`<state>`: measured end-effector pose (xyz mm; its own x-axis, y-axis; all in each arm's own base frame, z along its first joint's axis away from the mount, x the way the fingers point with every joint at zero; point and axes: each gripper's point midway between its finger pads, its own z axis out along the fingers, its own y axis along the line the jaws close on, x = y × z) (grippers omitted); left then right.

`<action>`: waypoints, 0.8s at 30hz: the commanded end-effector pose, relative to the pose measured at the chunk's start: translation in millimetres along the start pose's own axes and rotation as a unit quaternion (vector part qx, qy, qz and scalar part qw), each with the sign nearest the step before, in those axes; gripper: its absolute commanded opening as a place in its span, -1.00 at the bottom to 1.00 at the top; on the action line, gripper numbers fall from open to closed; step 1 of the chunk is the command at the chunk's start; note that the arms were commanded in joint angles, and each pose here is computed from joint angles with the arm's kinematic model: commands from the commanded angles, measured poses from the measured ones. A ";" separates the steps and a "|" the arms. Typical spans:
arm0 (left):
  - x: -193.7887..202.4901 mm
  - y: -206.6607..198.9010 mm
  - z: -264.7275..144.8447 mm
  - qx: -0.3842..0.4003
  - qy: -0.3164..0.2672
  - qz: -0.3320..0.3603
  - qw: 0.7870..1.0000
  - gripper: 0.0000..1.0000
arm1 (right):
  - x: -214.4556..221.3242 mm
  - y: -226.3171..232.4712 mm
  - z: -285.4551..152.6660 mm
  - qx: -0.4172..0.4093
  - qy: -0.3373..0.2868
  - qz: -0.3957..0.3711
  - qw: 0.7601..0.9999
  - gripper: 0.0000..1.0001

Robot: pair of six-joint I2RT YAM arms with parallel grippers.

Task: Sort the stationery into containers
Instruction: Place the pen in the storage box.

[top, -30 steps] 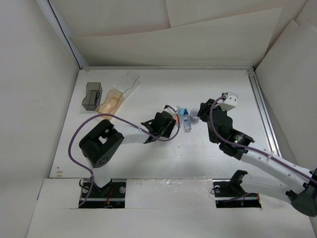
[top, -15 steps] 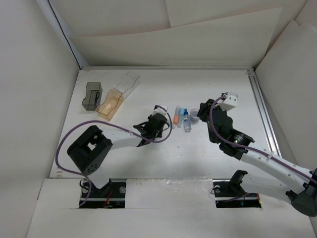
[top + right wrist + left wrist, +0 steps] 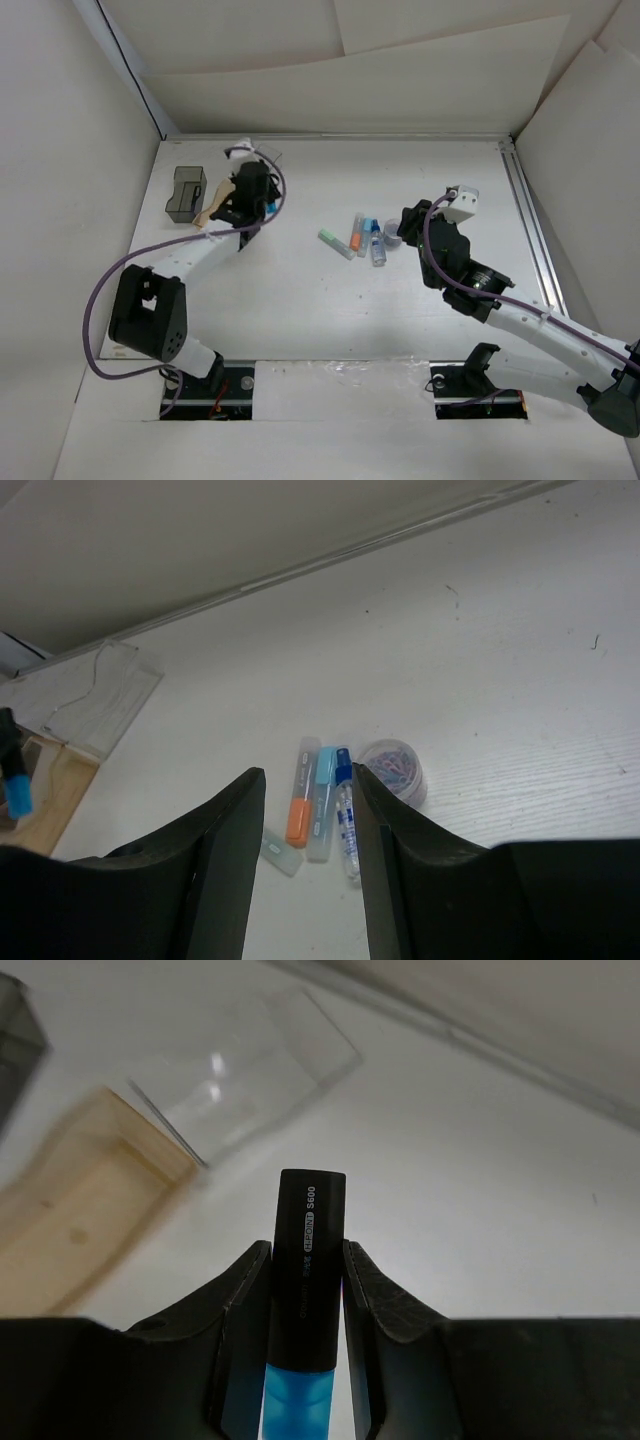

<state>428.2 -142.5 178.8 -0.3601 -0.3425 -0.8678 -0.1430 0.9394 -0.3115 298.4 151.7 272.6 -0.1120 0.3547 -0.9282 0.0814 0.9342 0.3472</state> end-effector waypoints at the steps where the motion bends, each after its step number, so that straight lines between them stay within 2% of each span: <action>1: -75.8 38.1 21.5 -0.035 -0.067 -0.053 0.996 -0.64 | -5.7 1.4 -0.2 -0.005 -0.006 0.010 1.000 -0.07; 3: -79.6 69.0 43.0 -0.071 -0.054 -0.042 0.995 -0.64 | -7.7 2.6 -1.8 -0.011 -0.006 0.014 1.000 -0.07; 4: -104.3 90.2 49.9 -0.092 -0.074 -0.046 0.992 -0.64 | -7.7 2.6 -1.8 -0.011 -0.006 0.014 1.000 -0.07; 7: -114.7 139.5 66.4 -0.141 -0.062 -0.017 0.988 -0.64 | -7.7 2.6 -1.8 -0.011 -0.006 0.014 1.000 -0.07; 11: -130.3 166.8 78.2 -0.173 -0.064 0.036 0.982 -0.64 | -4.2 4.2 -0.7 -0.013 -0.001 0.010 1.000 -0.07; 13: -125.8 179.5 86.6 -0.200 -0.054 0.072 0.976 -0.64 | -4.2 4.2 -0.7 -0.013 -0.001 0.010 1.000 -0.07; 21: -115.3 212.5 101.2 -0.237 -0.032 0.115 0.964 -0.61 | -4.3 7.6 0.2 -0.017 0.001 0.010 1.000 -0.07; 24: -124.5 218.7 103.4 -0.247 -0.035 0.132 0.959 -0.61 | -4.3 7.6 0.2 -0.017 0.001 0.010 1.000 -0.07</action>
<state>526.8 89.4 144.0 -0.4345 -0.1427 -0.8893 -0.4590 0.8846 0.0823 297.8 157.7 271.6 -0.1291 0.3545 -0.9261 0.0523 0.9350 0.3507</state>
